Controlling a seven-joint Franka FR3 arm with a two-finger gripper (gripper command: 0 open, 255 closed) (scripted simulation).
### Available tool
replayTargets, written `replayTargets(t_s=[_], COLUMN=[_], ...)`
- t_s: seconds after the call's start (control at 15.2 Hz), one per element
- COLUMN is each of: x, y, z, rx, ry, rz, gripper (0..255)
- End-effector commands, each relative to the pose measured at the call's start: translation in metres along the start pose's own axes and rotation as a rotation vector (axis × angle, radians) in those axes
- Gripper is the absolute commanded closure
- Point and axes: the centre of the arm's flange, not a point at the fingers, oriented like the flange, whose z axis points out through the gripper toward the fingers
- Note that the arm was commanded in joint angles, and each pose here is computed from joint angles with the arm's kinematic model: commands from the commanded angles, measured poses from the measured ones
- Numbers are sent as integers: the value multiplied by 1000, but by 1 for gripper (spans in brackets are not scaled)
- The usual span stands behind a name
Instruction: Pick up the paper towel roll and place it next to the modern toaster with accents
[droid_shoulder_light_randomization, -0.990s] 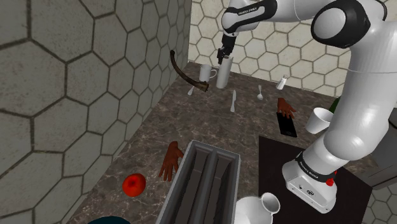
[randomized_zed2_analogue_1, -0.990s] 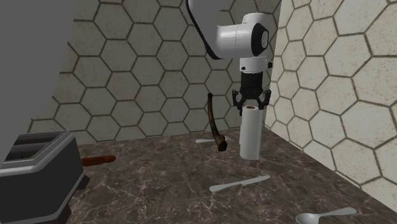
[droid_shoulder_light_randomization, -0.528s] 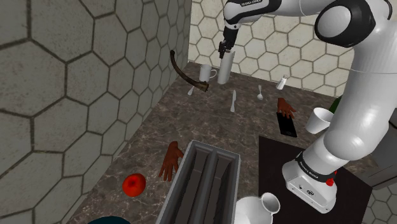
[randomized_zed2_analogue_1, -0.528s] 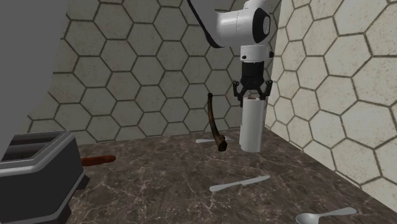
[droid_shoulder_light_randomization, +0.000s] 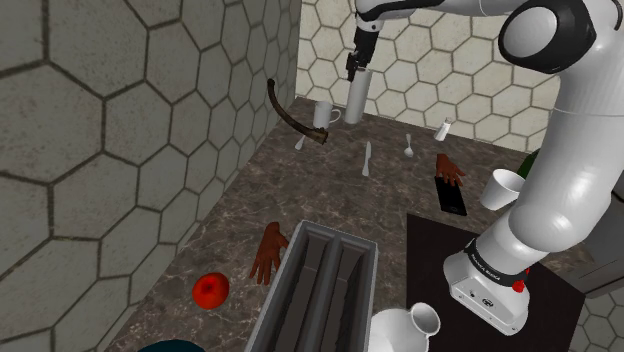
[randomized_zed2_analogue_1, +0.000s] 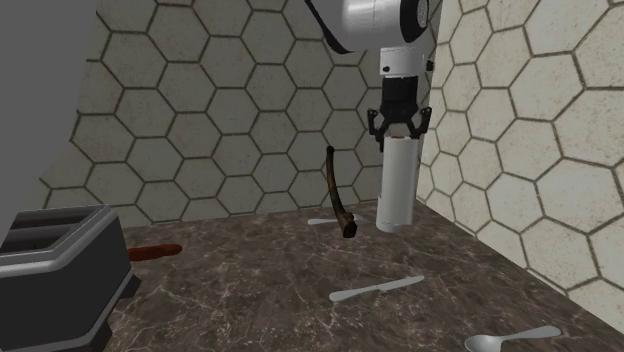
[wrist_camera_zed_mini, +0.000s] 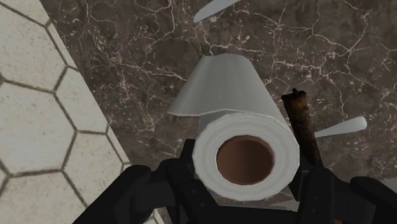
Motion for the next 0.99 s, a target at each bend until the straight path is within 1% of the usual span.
replayTargets(t_s=[0.0, 0.92], x=[1, 5], y=[0, 4], z=[-11, -85], rx=[0, 0], ry=[0, 0], rz=[0, 0], gripper=[255, 255])
